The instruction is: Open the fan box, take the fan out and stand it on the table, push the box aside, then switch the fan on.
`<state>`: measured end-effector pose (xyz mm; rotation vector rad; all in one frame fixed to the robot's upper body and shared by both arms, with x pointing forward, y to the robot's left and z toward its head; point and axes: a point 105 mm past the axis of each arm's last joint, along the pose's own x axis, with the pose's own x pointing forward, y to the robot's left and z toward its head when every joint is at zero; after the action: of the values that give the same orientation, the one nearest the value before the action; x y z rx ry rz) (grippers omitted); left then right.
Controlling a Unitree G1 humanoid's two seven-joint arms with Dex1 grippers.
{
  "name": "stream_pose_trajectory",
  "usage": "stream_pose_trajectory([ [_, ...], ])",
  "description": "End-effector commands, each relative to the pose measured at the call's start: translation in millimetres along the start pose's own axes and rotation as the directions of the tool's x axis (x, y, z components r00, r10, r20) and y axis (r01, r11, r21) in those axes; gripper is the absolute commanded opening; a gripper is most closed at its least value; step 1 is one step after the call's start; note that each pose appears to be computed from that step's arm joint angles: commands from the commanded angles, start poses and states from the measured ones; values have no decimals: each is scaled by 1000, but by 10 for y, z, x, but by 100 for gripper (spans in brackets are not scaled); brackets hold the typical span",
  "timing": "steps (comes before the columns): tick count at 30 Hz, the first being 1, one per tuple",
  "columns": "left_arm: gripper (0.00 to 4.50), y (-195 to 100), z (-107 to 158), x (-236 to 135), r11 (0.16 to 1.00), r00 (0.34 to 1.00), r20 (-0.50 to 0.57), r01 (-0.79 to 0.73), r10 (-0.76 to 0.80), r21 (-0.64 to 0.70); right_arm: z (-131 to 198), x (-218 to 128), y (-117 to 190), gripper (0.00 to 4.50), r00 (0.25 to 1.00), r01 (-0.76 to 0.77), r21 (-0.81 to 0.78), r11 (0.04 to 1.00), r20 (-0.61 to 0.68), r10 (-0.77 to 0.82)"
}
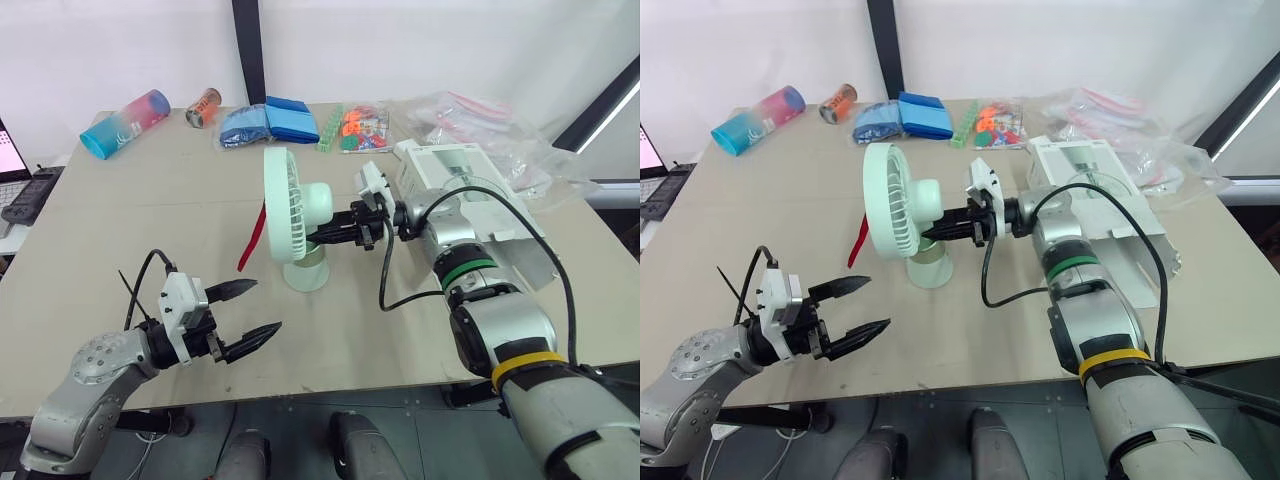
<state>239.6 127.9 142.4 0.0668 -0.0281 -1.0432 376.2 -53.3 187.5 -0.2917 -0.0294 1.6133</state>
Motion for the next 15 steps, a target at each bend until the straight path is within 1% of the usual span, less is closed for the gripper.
stream_pose_trajectory([
  [1,450,-28,143,25,999,999,36,11,-13,46,82,-27,19,143,999,-42,-51,998,-6,41],
  [2,450,-26,142,29,999,999,36,11,-13,46,74,-47,16,161,999,-37,-47,998,-11,37],
  [3,450,-23,138,29,999,999,33,11,-13,48,73,-68,11,213,999,-32,-53,998,-16,31],
  [4,450,-21,135,29,999,999,31,11,-13,49,72,-83,9,229,999,-29,-53,998,-19,28],
  [5,450,-18,132,28,999,999,30,11,-12,49,77,-99,4,275,1000,-25,-53,998,-19,24],
  [6,450,-16,129,28,999,1000,29,11,-12,49,86,-114,-1,309,1000,-20,-58,998,-19,19],
  [7,450,-16,126,29,999,1000,27,11,-12,49,91,-128,-5,382,1000,-17,-57,998,-19,16],
  [8,450,-14,124,32,999,1000,27,11,-12,48,97,-152,-7,395,1000,-13,-68,998,-25,11],
  [9,450,-10,122,36,999,1000,26,11,-12,48,100,-176,-8,424,1000,-9,-70,998,-28,7],
  [10,450,-6,120,40,999,1000,26,10,-11,48,100,-199,-5,438,1000,-6,-75,997,-31,3],
  [15,450,31,108,49,999,1000,26,-14,13,42,72,-379,23,438,998,27,-103,994,-54,-33],
])
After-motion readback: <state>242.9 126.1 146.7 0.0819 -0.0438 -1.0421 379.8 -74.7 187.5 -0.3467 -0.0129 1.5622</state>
